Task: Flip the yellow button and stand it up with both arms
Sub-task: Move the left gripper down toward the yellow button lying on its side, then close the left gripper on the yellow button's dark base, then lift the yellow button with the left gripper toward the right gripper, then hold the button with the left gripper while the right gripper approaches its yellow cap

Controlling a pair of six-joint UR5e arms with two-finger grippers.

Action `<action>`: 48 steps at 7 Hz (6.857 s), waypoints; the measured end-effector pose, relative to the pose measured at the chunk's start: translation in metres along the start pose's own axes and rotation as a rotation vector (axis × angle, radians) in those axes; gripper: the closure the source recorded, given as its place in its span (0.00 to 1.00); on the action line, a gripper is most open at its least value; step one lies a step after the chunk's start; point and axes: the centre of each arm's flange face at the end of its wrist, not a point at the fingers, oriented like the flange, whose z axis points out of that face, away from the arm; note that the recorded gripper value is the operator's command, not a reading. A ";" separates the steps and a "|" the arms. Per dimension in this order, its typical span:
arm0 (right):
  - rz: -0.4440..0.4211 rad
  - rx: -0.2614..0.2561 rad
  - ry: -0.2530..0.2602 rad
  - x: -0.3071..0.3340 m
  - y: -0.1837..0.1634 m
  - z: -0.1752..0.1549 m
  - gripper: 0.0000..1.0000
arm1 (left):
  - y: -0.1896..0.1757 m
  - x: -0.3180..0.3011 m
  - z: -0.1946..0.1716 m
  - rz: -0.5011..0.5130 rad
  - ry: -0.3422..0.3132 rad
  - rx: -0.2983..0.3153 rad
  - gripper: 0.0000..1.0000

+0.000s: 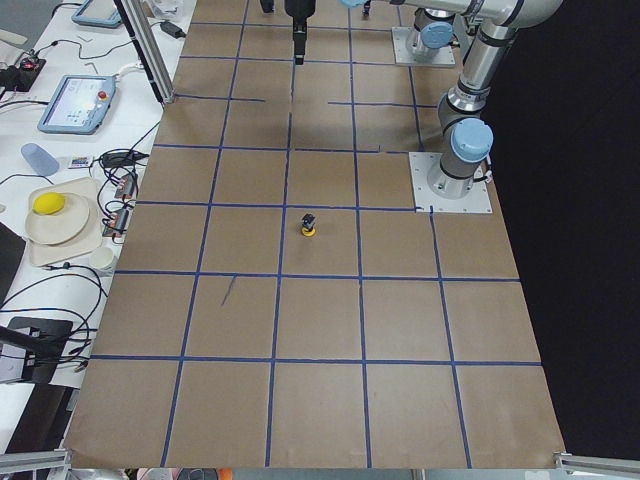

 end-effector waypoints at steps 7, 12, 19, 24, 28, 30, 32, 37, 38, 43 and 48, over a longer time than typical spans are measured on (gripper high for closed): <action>0.006 0.001 0.003 0.000 0.000 0.000 0.00 | -0.019 -0.139 0.075 0.029 0.000 -0.099 0.00; 0.020 -0.002 0.006 0.000 0.001 0.001 0.00 | 0.006 -0.271 0.230 0.265 -0.040 -0.043 0.00; 0.019 -0.003 0.009 0.000 0.001 0.001 0.00 | 0.015 -0.332 0.314 0.550 -0.014 -0.070 0.34; 0.019 0.015 0.004 0.000 -0.002 0.003 0.00 | 0.020 -0.330 0.320 0.550 -0.035 -0.070 0.76; 0.020 0.078 -0.032 -0.007 -0.018 0.002 0.00 | 0.000 -0.271 0.247 0.422 0.252 0.001 0.78; 0.006 0.145 -0.054 -0.011 -0.012 -0.025 0.00 | 0.000 -0.192 0.216 0.231 0.591 0.001 0.80; -0.014 0.125 -0.100 -0.016 0.015 -0.043 0.00 | 0.007 -0.074 0.171 0.085 0.835 -0.012 0.82; 0.166 -0.129 -0.431 -0.029 0.029 -0.047 0.00 | 0.038 0.079 0.090 -0.068 1.289 -0.054 0.85; 0.251 -0.188 -0.534 -0.022 0.024 -0.051 0.00 | 0.041 0.082 0.083 -0.074 1.344 -0.067 0.85; 0.605 -0.490 -0.879 -0.024 0.033 -0.083 0.00 | 0.040 0.083 0.080 -0.087 1.424 -0.095 0.86; 0.774 -0.687 -0.928 -0.035 0.042 -0.065 0.00 | 0.043 0.083 0.078 -0.090 1.424 -0.097 0.86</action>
